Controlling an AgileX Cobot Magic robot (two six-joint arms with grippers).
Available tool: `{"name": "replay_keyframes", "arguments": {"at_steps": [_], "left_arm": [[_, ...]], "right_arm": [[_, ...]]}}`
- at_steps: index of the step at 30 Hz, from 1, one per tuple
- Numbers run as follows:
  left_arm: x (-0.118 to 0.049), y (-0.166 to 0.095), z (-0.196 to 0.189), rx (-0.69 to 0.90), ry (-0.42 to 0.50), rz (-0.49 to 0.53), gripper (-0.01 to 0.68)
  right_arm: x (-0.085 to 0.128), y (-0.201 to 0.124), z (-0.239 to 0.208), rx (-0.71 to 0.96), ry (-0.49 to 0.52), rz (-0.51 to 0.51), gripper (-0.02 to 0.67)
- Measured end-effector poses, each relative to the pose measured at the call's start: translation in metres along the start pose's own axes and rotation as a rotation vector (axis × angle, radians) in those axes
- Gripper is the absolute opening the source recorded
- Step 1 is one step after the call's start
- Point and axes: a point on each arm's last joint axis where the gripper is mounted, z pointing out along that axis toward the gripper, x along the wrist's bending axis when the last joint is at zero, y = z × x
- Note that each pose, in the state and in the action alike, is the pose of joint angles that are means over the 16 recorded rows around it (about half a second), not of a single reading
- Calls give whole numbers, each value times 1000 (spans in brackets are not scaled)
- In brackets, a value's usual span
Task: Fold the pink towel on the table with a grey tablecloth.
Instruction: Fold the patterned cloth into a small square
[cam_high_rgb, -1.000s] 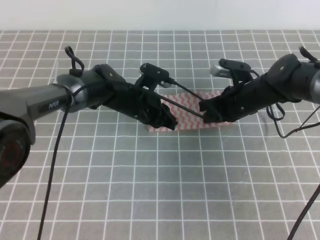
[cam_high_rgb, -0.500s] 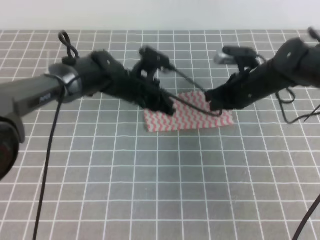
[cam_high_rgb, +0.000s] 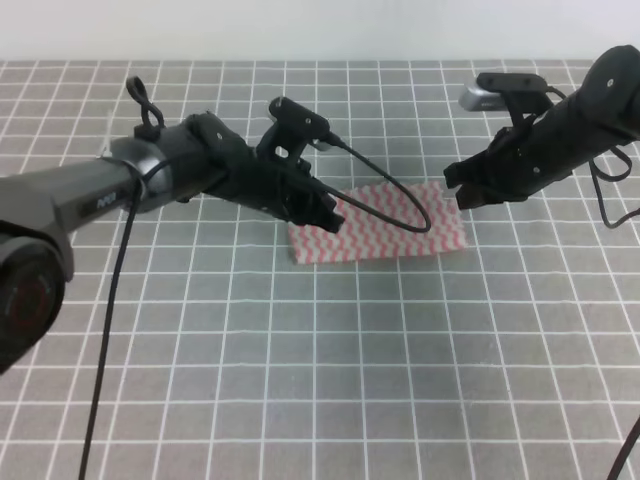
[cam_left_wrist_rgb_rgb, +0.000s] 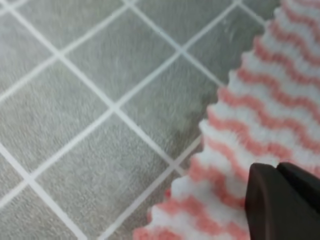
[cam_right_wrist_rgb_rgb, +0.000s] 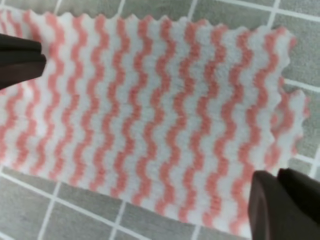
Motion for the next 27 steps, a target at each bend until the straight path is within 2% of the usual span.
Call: {"name": "replay_keyframes", "arguments": {"at_steps": [13,27], "left_arm": [[0,-8,7,31,-25,-10,-1],[-1,-10,8,40,-36,-13,-1]], "right_arm": [[-8,-5,17,32,-18,37,279],[-14,-5,29,3,-40,63,280]]}}
